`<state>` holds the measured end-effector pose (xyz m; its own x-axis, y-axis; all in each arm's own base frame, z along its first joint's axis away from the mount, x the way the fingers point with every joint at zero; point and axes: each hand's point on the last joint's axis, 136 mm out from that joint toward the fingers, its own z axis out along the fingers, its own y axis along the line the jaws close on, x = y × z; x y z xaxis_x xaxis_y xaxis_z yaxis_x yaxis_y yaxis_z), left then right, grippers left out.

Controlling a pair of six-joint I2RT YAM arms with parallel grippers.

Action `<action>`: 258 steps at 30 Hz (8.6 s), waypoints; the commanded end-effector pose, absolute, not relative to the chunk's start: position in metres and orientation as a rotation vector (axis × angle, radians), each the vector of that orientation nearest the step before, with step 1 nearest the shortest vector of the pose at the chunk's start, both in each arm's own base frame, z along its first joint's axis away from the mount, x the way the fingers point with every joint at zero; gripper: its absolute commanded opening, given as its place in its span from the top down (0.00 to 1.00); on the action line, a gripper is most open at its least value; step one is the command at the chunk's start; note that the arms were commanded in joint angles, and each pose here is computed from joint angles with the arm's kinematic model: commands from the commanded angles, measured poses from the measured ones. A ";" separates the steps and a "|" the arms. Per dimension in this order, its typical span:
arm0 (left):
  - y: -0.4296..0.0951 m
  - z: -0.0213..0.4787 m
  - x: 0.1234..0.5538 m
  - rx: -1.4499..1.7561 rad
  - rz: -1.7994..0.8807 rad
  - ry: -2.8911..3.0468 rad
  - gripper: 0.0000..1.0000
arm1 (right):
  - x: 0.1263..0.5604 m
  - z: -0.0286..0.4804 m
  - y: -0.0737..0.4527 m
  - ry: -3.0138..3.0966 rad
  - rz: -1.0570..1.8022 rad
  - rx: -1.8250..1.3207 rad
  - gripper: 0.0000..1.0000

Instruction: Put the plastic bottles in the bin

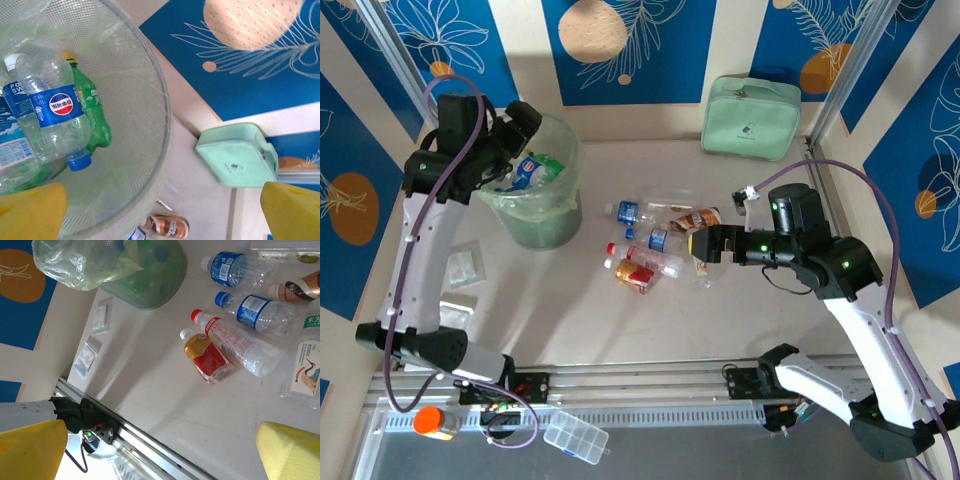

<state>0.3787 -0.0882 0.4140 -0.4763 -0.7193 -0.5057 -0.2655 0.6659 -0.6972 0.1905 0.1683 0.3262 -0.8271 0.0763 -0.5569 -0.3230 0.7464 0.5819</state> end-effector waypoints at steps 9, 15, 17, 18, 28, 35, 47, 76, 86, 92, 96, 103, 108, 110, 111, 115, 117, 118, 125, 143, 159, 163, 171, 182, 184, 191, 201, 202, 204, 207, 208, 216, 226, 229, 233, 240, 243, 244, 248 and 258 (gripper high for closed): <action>-0.134 0.409 0.305 -0.232 -0.536 2.228 0.01 | 0.205 0.306 0.172 2.463 0.890 -0.152 0.05; -0.158 0.367 0.277 -0.110 -0.605 2.323 0.01 | 0.224 0.268 0.172 2.615 0.793 -0.072 0.10; -0.159 0.352 0.268 -0.090 -0.633 2.337 0.01 | 0.230 0.253 0.171 2.659 0.747 -0.056 0.11; -0.159 0.344 0.263 -0.067 -0.644 2.346 0.01 | 0.234 0.245 0.169 2.688 0.707 -0.046 0.11; -0.158 0.272 0.217 -0.017 -0.731 2.479 0.01 | 0.271 0.144 0.150 2.972 0.425 0.001 0.15; -0.153 0.257 0.206 -0.008 -0.714 2.519 0.01 | 0.267 0.103 0.141 3.065 0.337 -0.019 0.16; -0.148 0.255 0.209 -0.015 -0.663 2.534 0.01 | 0.268 0.059 0.128 3.155 0.058 -0.184 0.18; -0.168 0.277 0.246 -0.064 -0.727 2.438 0.01 | 0.238 0.133 0.164 2.916 0.483 -0.177 0.44; -0.239 0.324 0.244 0.279 -1.105 2.195 0.00 | 0.216 0.240 0.209 2.478 0.970 -0.390 0.44; -0.281 0.355 0.243 0.453 -1.339 2.009 0.05 | 0.202 0.290 0.228 2.313 1.180 -0.504 0.46; -0.296 0.375 0.244 0.509 -1.459 1.821 0.06 | 0.192 0.312 0.237 2.240 1.301 -0.557 0.47; -0.316 0.401 0.226 0.661 -1.704 1.554 0.02 | 0.180 0.338 0.247 2.130 1.453 -0.626 0.46; -0.332 0.405 0.211 0.752 -1.770 1.507 0.02 | 0.177 0.354 0.252 2.063 1.513 -0.673 0.47; -0.333 0.408 0.209 0.764 -1.774 1.480 0.02 | 0.173 0.358 0.254 2.039 1.554 -0.699 0.48; -0.333 0.411 0.208 0.771 -1.777 1.463 0.02 | 0.171 0.359 0.255 2.025 1.574 -0.716 0.49; -0.333 0.421 0.204 0.802 -1.800 1.408 0.03 | 0.170 0.363 0.256 1.998 1.592 -0.733 0.50; -0.333 0.422 0.202 0.804 -1.808 1.397 0.04 | 0.170 0.368 0.257 1.950 1.606 -0.751 0.51; -0.333 0.422 0.204 0.795 -1.805 1.400 0.04 | 0.170 0.370 0.257 1.938 1.611 -0.754 0.51; -0.334 0.445 0.222 0.728 -1.753 1.361 0.11 | 0.162 0.363 0.261 1.962 1.622 -0.813 0.51; -0.350 0.461 0.233 0.749 -1.846 1.310 0.61 | 0.166 0.350 0.258 1.998 1.563 -0.810 0.46; -0.309 0.460 0.265 0.505 -1.529 1.390 0.86 | 0.191 0.351 0.233 2.047 1.215 -0.664 0.07; -0.285 0.459 0.277 0.423 -1.304 1.438 0.97 | 0.205 0.344 0.209 2.076 1.035 -0.489 0.07; -0.194 0.462 0.325 -0.008 -0.803 1.631 1.00 | 0.207 0.318 0.189 2.253 0.898 -0.365 0.08; -0.081 0.471 0.378 -0.433 -0.546 1.670 1.00 | 0.207 0.307 0.172 2.363 0.761 -0.319 0.09; -0.065 0.472 0.387 -0.504 -0.496 1.666 1.00 | 0.204 0.307 0.170 2.366 0.756 -0.318 0.09; -0.028 0.453 0.431 -0.741 -0.514 1.680 1.00 | 0.195 0.303 0.169 2.385 0.790 -0.300 0.10; -0.023 0.392 0.477 -0.718 -0.422 1.914 1.00 | 0.185 0.293 0.167 2.432 0.794 -0.270 0.10; -0.025 0.388 0.480 -0.706 -0.424 1.930 1.00 | 0.184 0.292 0.167 2.437 0.794 -0.268 0.10; -0.033 0.375 0.488 -0.686 -0.458 1.978 1.00 | 0.182 0.289 0.167 2.452 0.790 -0.265 0.10; -0.041 0.352 0.498 -0.708 -0.496 2.039 1.00 | 0.180 0.286 0.167 2.460 0.781 -0.269 0.10; -0.040 0.345 0.500 -0.728 -0.488 2.052 1.00 | 0.180 0.286 0.167 2.460 0.779 -0.272 0.10; -0.039 0.316 0.525 -0.779 -0.472 2.065 1.00 | 0.180 0.282 0.169 2.474 0.773 -0.291 0.10; -0.044 0.253 0.532 -0.826 -0.441 2.173 0.84 | 0.180 0.281 0.172 2.474 0.769 -0.312 0.09; -0.042 0.252 0.530 -0.810 -0.424 2.179 0.60 | 0.181 0.283 0.173 2.471 0.772 -0.321 0.09; -0.045 0.271 0.531 -0.750 -0.432 2.166 0.40 | 0.183 0.286 0.173 2.457 0.763 -0.332 0.09; -0.047 0.314 0.521 -0.678 -0.452 2.113 0.34 | 0.188 0.296 0.167 2.418 0.699 -0.347 0.09; -0.055 0.333 0.513 -0.615 -0.483 2.085 0.34 | 0.191 0.298 0.164 2.412 0.662 -0.357 0.08; -0.060 0.340 0.510 -0.581 -0.507 2.072 0.34 | 0.191 0.299 0.164 2.410 0.656 -0.366 0.08; -0.073 0.356 0.493 -0.484 -0.482 2.055 0.34 | 0.193 0.304 0.166 2.397 0.661 -0.389 0.09; -0.105 0.382 0.437 -0.353 -0.416 2.030 0.37 | 0.208 0.308 0.178 2.393 0.675 -0.406 0.10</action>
